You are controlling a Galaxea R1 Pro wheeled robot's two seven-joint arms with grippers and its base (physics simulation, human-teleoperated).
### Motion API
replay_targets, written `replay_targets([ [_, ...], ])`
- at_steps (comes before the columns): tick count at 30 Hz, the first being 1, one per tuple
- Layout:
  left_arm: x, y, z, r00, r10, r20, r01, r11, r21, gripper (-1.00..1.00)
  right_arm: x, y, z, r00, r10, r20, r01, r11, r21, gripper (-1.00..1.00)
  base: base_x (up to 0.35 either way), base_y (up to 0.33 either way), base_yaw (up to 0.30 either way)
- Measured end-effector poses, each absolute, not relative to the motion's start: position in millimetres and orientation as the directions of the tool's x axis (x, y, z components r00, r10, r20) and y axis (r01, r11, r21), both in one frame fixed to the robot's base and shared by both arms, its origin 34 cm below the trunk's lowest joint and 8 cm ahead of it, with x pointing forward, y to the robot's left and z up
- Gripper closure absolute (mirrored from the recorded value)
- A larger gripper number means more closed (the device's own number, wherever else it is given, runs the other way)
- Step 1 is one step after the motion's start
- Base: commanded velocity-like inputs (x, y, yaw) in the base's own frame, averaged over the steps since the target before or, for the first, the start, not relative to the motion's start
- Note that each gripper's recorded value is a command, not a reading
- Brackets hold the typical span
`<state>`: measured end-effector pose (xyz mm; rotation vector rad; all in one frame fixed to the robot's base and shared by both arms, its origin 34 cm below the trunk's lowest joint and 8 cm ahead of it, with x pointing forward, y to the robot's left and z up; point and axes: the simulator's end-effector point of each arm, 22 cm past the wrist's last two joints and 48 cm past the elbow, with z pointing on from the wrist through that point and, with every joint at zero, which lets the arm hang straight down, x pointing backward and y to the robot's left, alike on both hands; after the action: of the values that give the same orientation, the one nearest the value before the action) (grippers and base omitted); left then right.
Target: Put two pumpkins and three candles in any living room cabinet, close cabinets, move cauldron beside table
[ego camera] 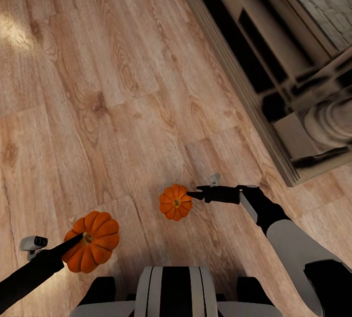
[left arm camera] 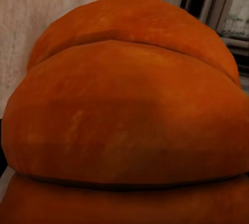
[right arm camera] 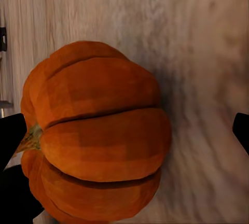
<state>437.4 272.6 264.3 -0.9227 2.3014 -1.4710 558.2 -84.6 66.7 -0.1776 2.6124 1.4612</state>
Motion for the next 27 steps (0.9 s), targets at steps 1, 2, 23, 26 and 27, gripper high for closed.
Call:
replay_targets([
  [1,436.4,272.8,262.7,-0.765,-0.633,0.12,-0.376,0.287,-0.881,1.0,556.4,-84.6,64.5,-0.984,-0.034,-0.178,-0.169,0.521,0.837,-1.0,0.0,0.0,0.0],
  [2,435.4,272.5,261.1,-0.764,-0.633,0.126,-0.381,0.285,-0.88,1.0,554.5,-84.5,62.4,-0.984,-0.035,-0.174,-0.166,0.522,0.837,-1.0,0.0,0.0,0.0],
  [23,435.2,273.5,259.8,-0.763,-0.635,0.124,-0.381,0.285,-0.88,1.0,551.5,-84.9,58.6,-0.986,-0.037,-0.165,-0.16,0.525,0.836,-1.0,0.0,0.0,0.038],
  [26,435.3,273.7,260.0,-0.763,-0.634,0.124,-0.38,0.285,-0.88,1.0,551.5,-84.9,58.6,-0.986,-0.037,-0.165,-0.16,0.526,0.836,-1.0,0.0,0.0,0.014],
  [27,435.5,273.8,260.2,-0.763,-0.634,0.124,-0.38,0.285,-0.88,1.0,551.5,-85.0,58.5,-0.986,-0.037,-0.165,-0.16,0.526,0.836,-1.0,0.0,0.0,0.007],
])
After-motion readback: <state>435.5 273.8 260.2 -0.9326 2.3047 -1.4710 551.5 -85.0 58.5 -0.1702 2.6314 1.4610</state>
